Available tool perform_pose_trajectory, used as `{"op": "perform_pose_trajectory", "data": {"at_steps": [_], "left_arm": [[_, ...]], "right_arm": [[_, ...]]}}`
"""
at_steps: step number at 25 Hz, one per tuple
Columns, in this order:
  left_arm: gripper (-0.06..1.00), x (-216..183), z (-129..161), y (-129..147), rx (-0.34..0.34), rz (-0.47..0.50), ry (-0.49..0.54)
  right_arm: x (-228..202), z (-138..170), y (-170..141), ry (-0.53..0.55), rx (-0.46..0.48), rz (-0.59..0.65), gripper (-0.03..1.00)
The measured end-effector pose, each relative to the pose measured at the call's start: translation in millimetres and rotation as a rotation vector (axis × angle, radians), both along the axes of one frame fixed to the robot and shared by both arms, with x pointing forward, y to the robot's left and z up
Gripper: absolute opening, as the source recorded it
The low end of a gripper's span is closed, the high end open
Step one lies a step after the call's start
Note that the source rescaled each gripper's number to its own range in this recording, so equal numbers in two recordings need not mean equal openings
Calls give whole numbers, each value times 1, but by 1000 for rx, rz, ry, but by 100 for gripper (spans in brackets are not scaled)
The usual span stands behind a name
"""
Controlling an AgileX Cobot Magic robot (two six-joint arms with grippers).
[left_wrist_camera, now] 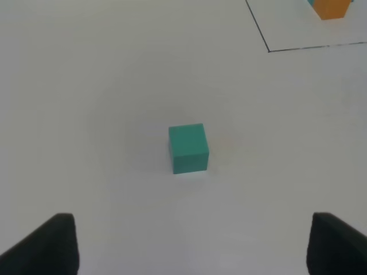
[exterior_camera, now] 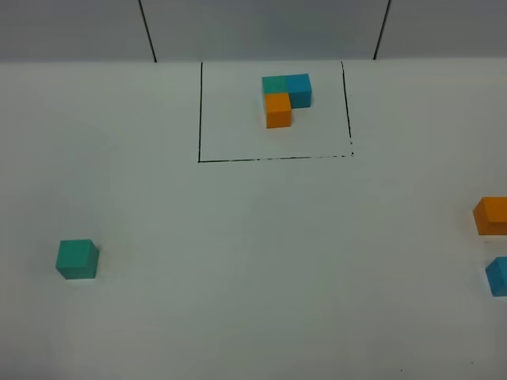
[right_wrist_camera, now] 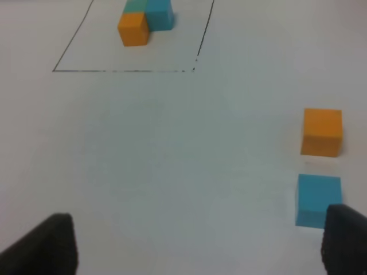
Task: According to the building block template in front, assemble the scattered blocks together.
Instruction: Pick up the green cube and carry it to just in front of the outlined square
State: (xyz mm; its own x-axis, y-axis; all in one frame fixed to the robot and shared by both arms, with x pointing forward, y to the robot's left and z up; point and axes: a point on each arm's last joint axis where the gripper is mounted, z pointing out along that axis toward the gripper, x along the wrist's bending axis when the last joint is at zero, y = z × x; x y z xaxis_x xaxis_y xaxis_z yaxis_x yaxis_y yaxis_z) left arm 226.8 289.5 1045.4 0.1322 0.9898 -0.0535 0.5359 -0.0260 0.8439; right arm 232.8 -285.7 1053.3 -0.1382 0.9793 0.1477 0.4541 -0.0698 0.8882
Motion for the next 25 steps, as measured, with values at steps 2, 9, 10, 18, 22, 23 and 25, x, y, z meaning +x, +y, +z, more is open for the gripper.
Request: {"op": "perform_pose_trajectory", "data": {"at_steps": [2, 9, 10, 18, 22, 23, 25], "left_arm": [[79, 0, 0, 0, 0, 0, 0], [79, 0, 0, 0, 0, 0, 0], [79, 0, 0, 0, 0, 0, 0], [78, 0, 0, 0, 0, 0, 0], [78, 0, 0, 0, 0, 0, 0], [78, 0, 0, 0, 0, 0, 0], [78, 0, 0, 0, 0, 0, 0]], "right_arm": [[0, 0, 0, 0, 0, 0, 73], [0, 0, 0, 0, 0, 0, 73], [0, 0, 0, 0, 0, 0, 73], [0, 0, 0, 0, 0, 0, 73], [0, 0, 0, 0, 0, 0, 73], [0, 0, 0, 0, 0, 0, 73], [0, 0, 0, 0, 0, 0, 73]]}}
